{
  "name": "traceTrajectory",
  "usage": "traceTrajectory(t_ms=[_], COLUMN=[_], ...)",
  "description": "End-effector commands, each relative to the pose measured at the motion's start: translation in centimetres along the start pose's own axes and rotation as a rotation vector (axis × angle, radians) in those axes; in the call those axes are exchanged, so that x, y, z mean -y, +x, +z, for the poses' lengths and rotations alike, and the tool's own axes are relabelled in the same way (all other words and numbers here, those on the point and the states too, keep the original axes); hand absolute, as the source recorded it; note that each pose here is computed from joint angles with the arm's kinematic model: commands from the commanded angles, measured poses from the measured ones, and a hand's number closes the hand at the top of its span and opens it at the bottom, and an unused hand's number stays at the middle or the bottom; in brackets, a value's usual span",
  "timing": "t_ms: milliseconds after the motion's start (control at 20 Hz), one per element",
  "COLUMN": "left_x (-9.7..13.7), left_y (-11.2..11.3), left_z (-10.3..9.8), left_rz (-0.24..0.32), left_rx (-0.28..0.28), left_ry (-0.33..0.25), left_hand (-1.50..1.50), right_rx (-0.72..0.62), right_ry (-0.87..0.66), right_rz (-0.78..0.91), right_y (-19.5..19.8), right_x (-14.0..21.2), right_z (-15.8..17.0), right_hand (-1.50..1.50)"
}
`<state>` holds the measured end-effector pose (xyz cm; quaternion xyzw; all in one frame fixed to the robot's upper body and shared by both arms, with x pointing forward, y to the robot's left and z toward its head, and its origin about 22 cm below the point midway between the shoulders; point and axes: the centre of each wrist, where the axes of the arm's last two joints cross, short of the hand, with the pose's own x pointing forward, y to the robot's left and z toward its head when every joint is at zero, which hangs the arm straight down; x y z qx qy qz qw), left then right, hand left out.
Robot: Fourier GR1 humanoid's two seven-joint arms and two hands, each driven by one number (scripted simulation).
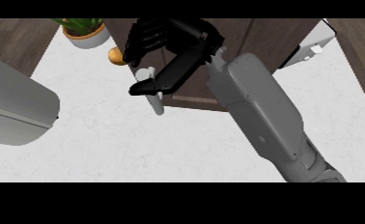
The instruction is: Pick up the bottled water, place it into the cabinet and close the cabinet
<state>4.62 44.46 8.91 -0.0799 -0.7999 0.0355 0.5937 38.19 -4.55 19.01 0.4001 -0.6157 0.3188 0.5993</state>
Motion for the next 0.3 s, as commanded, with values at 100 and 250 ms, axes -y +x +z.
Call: traceTrajectory(t_ms=[100, 250], left_x=[0.7, 0.1], left_y=[-1.2, -0.4], left_z=[-0.3, -0.5], left_rz=[0.020, 0.019], left_rx=[0.007, -0.004], left_ry=[-0.035, -0.044], left_hand=[-1.50, -1.50], right_rx=[0.166, 0.163], right_ry=[-0.226, -0.249], right_rz=[0.083, 0.080], right_y=[5.2, 5.3], right_x=[3.8, 2.0], right_z=[1.5, -0.6], right_hand=[-1.50, -1.50])
